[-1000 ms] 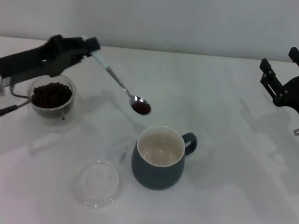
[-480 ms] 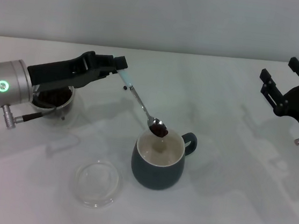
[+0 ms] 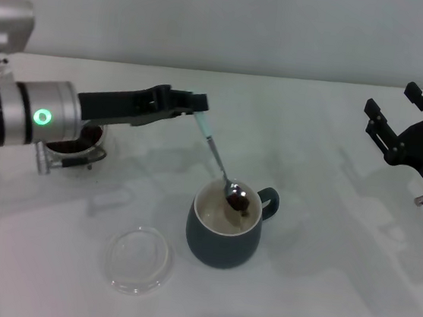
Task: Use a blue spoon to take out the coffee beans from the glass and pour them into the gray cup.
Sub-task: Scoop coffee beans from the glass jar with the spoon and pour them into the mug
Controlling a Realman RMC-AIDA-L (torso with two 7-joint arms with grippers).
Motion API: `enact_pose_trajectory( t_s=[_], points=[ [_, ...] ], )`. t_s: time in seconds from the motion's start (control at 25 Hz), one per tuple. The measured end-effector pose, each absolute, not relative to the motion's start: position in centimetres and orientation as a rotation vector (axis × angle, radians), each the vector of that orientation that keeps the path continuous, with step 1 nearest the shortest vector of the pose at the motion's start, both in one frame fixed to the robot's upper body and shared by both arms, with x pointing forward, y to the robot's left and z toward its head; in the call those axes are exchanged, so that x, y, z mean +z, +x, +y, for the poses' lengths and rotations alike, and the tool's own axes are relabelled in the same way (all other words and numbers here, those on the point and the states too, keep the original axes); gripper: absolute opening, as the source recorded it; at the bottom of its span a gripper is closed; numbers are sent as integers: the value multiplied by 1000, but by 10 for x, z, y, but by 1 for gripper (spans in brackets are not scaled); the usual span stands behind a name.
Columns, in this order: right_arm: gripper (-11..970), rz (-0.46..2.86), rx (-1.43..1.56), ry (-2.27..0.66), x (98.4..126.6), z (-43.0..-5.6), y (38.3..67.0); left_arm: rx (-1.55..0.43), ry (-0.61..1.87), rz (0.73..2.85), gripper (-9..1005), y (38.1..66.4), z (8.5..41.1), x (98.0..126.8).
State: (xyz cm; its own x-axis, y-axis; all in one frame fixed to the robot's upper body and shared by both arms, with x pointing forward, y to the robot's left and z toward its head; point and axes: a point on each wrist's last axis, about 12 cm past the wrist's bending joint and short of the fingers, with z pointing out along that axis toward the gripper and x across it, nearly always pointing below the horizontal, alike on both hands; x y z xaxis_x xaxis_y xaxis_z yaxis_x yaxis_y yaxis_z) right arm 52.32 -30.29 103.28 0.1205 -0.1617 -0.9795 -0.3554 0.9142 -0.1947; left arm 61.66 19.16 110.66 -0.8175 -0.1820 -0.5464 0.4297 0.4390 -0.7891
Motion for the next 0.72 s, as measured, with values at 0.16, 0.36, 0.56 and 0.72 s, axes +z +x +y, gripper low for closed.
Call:
enact_pose_trajectory(
  t_s=[0.16,0.36,0.56,0.72],
  points=[
    [677,1452,149,-432,1034,-302,525,-1369,301,2128,132,620,179,1113],
    [677,1455,147,-429,1034,-302,525,-1284,386,2130,133,624,169,1117],
    [677,1458,143,-424,1033,-304,525,-1239,411,2140,133,625,168,1117],
    [678,1460,140,-421,1033,-304,525,-1208,440,2132,134,628,168,1120]
  ],
)
